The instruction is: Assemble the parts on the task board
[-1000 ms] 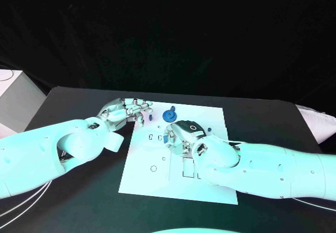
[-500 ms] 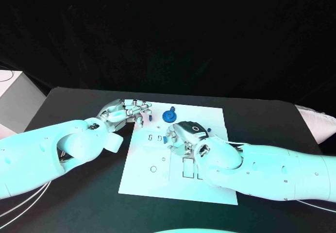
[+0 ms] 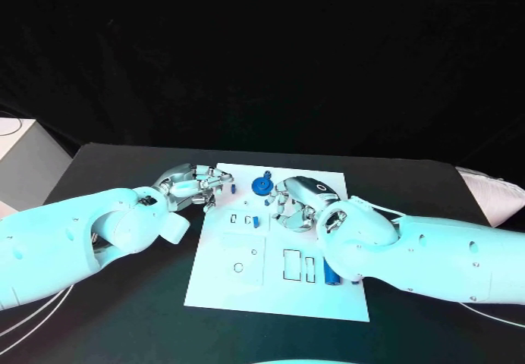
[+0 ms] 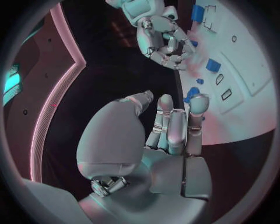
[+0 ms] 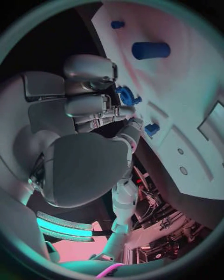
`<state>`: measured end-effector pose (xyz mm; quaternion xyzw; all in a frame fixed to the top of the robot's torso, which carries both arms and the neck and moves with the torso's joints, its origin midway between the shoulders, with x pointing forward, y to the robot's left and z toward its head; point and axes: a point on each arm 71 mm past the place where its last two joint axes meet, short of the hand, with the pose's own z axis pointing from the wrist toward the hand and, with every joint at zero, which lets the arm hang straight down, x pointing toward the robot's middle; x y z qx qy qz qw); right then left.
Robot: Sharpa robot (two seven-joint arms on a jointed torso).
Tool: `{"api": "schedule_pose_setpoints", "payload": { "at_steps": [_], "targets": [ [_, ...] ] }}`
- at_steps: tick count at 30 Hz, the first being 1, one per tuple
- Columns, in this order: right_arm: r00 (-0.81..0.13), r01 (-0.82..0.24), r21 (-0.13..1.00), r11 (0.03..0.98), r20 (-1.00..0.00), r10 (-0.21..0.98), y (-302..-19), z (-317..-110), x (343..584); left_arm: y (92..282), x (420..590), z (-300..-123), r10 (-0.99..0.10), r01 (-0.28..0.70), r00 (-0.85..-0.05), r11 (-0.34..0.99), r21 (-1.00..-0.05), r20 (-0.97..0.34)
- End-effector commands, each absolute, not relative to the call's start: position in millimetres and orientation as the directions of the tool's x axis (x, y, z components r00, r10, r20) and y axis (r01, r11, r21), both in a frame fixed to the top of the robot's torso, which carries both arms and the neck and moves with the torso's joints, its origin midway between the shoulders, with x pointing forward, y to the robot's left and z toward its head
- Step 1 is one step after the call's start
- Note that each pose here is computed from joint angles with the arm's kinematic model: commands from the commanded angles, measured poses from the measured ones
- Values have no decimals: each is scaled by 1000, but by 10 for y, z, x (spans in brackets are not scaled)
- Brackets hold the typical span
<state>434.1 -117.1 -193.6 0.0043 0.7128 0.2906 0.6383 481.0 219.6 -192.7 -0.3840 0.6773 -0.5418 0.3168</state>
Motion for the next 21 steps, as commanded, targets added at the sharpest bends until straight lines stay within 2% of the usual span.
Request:
{"api": "schedule_pose_setpoints", "payload": {
  "at_steps": [1, 9, 15, 21],
  "targets": [
    [-329, -315, 613, 725, -787, 522, -1214, -1899, 4393, 2167, 4783, -2000, -819, -214, -561, 279, -936, -116],
    [-343, -248, 732, 635, -679, 649, -1478, -1714, 4680, 2120, 4819, -2019, -728, -239, -629, 516, -823, -274],
    [-311, -213, 762, 611, -646, 697, -1693, -1587, 4888, 2020, 4886, -1911, -632, -213, -670, 667, -714, -390],
    [-265, -190, 769, 611, -639, 722, -1905, -1493, 5085, 1860, 5008, -1779, -528, -138, -681, 773, -619, -507]
  ]
}}
